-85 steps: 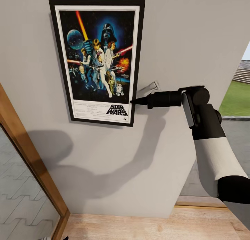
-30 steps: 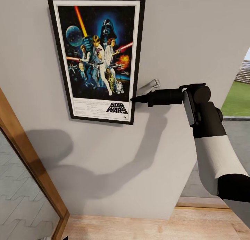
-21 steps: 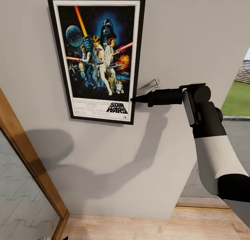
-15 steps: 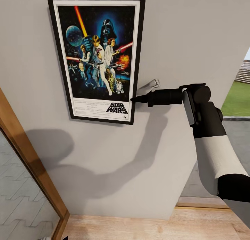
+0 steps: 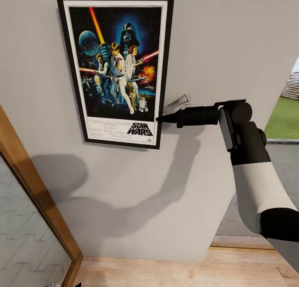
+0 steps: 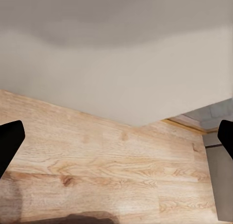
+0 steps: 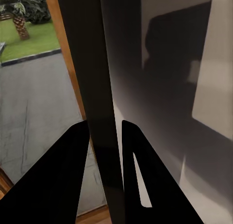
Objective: Pick up the poster from the kitchen countertop and hang it on one of the wall nails in the kitchen.
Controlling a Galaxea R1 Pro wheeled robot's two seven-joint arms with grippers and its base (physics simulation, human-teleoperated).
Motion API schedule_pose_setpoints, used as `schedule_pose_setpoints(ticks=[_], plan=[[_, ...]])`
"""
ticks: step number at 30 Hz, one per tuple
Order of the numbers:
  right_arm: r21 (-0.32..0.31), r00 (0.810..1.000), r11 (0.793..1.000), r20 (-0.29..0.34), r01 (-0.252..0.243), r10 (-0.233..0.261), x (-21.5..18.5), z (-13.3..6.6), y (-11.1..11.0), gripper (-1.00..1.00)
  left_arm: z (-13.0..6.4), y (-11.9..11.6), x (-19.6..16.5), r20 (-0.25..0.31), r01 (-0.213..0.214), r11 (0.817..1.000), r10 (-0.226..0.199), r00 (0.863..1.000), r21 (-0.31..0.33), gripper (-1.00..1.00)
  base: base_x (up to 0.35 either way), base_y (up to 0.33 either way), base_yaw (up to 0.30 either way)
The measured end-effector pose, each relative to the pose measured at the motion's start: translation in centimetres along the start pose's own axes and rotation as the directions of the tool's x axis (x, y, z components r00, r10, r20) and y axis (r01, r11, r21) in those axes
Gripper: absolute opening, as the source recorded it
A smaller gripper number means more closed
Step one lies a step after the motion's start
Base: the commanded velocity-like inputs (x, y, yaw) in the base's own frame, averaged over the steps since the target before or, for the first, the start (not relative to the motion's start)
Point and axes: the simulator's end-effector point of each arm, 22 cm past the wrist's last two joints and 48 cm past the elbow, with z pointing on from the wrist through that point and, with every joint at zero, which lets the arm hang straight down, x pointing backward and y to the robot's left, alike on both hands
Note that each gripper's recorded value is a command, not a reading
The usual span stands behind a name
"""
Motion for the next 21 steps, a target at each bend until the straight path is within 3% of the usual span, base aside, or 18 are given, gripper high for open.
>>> schedule_pose_setpoints(ticks=[21], plan=[[-0.007,1.000,1.000,0.002,-0.001,0.001,-0.06,-0.03,0.18,-1.00,-0.01,-0.01,0.00,0.000,0.000,1.000,0.000,1.000,0.000,1.00,0.031,0.000,0.000]])
